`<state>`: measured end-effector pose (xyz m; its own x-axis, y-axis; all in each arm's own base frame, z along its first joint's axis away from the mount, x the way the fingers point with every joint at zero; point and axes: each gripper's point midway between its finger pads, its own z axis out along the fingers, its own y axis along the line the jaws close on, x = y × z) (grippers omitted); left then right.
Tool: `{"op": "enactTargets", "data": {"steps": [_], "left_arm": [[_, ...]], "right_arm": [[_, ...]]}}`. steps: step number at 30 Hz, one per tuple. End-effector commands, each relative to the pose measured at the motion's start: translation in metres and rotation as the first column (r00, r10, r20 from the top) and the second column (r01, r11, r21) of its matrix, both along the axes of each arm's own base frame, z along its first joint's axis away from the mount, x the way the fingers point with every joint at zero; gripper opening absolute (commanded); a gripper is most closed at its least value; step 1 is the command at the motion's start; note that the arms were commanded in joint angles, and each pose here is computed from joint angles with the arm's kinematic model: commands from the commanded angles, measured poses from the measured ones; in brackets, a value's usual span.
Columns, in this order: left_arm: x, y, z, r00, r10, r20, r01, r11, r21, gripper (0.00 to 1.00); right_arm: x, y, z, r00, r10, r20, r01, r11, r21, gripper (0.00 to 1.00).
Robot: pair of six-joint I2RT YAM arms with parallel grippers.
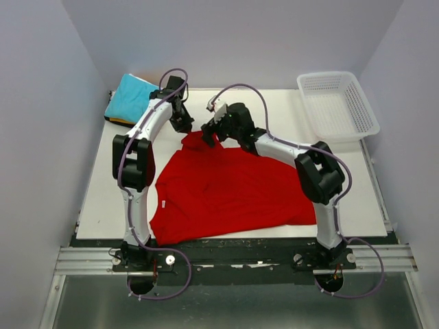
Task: Fold and stack the t-shirts
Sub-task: Grab the side of the flattened tshirt furthest away from the robot with both arms
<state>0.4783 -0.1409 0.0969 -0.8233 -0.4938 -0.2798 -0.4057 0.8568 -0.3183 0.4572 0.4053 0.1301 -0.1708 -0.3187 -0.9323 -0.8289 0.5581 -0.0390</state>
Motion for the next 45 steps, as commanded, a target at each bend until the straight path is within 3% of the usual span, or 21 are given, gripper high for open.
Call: {"op": "enactTargets", "data": {"steps": [1,4,8,10,14,19,25,31,40,45], "left_arm": [[-0.003,0.008,0.038,0.994,0.005,0.109,-0.015,0.995,0.097,0.0],[-0.006,0.005,0.04,0.994,-0.004,0.107,-0.007,0.994,0.107,0.0],[-0.007,0.006,0.039,0.995,-0.011,0.1,-0.001,0.992,0.125,0.0],[-0.007,0.005,0.039,0.995,-0.018,0.102,0.005,0.992,0.124,0.0],[-0.005,-0.005,0.044,0.991,-0.051,0.122,0.035,0.991,0.126,0.0],[-0.004,-0.009,0.049,0.988,-0.082,0.127,0.062,0.986,0.156,0.0],[-0.009,-0.008,0.047,0.987,-0.096,0.126,0.073,0.982,0.176,0.0],[-0.013,-0.008,0.048,0.985,-0.117,0.128,0.092,0.978,0.185,0.0],[-0.015,-0.008,0.051,0.983,-0.126,0.136,0.098,0.976,0.195,0.0],[-0.017,-0.011,0.054,0.979,-0.146,0.14,0.116,0.972,0.203,0.0]], "right_arm": [[0.02,-0.051,0.041,0.929,-0.363,0.075,0.356,0.93,0.093,1.0],[0.022,-0.098,0.041,0.815,-0.579,0.03,0.575,0.813,0.094,1.0],[0.018,-0.184,0.021,0.532,-0.845,-0.05,0.843,0.534,-0.068,1.0],[0.01,-0.232,0.001,0.375,-0.924,-0.075,0.904,0.383,-0.188,1.0],[0.005,-0.306,-0.038,0.136,-0.978,-0.156,0.913,0.185,-0.363,0.97],[0.009,-0.354,-0.063,-0.005,-1.0,0.016,0.874,-0.012,-0.486,0.96],[0.017,-0.382,-0.088,-0.136,-0.982,0.132,0.83,-0.186,-0.526,0.96],[0.0,-0.393,-0.103,-0.189,-0.963,0.194,0.798,-0.265,-0.54,0.91],[-0.042,-0.392,-0.108,-0.189,-0.976,0.111,0.78,-0.218,-0.587,0.7],[-0.046,-0.391,-0.109,-0.195,-0.978,0.08,0.792,-0.205,-0.575,0.55]]}}
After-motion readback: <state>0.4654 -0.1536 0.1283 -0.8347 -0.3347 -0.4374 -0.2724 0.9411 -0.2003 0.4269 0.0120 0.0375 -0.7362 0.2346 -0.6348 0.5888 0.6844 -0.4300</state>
